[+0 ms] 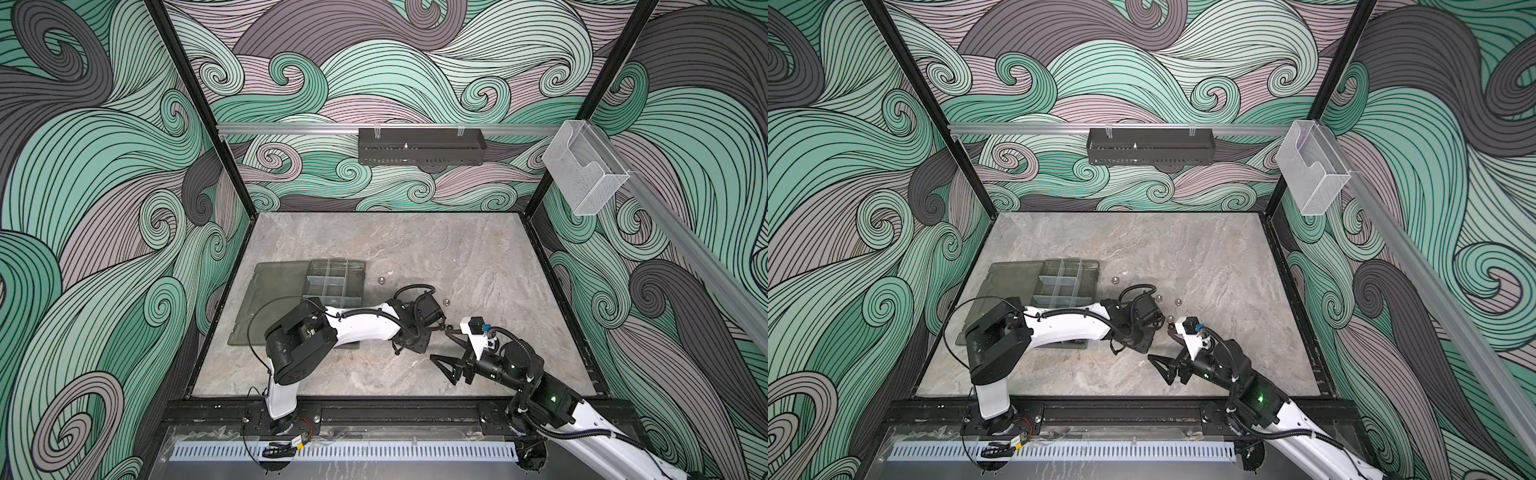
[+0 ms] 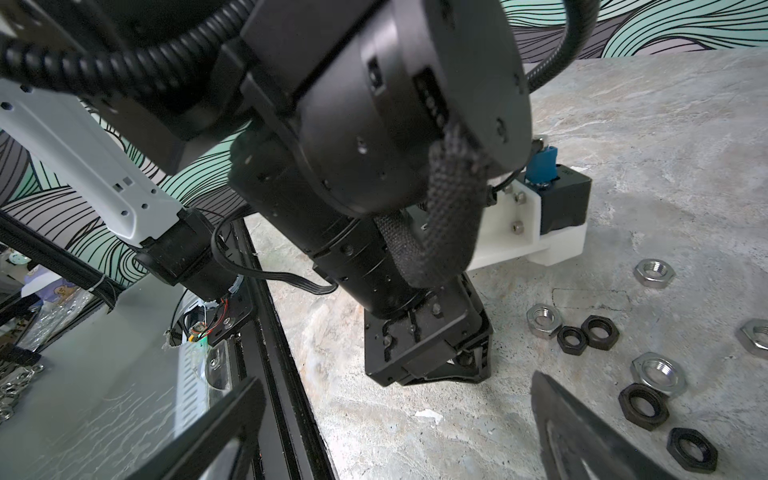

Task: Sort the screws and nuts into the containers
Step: 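Move the open left gripper back to the pile over a black hex nut, then close the left gripper on the black hex nut and lift it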

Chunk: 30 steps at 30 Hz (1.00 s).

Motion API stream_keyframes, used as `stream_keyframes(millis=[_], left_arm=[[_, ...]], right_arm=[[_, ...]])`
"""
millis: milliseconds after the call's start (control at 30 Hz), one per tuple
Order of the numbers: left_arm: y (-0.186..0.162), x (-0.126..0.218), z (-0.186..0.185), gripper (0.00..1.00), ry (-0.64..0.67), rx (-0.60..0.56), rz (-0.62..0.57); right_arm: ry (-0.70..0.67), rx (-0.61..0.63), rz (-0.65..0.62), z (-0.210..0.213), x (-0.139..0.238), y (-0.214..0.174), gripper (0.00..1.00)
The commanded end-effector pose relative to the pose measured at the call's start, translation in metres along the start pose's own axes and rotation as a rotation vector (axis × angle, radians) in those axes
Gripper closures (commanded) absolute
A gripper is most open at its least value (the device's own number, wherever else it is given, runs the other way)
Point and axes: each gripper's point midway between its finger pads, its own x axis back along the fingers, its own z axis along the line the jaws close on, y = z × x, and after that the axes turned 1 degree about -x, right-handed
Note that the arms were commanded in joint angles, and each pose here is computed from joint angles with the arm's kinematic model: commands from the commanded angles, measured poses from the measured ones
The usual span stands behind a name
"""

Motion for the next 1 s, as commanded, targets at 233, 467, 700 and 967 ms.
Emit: stream_keyframes(millis=[233,467,700,967], left_arm=[[0.000,-0.006,0.004,0.61,0.057,-0.024,0.037],[-0.003,-0.016,0.002,0.63,0.053,-0.019,0.059],[-0.008,-0.014,0.020,0.70,0.127,-0.003,0.065],[-0.007,-0.007,0.052,0.75,0.160,0.067,0.060]], right_arm=[[0.000,-0.004,0.008,-0.002,-0.001,-0.004,0.01],[0.000,-0.002,0.007,-0.002,-0.001,-0.004,0.01],[-0.004,0.000,0.016,-0.003,-0.003,-0.005,0.01],[-0.007,0.004,0.015,-0.004,-0.005,-0.005,0.01]])
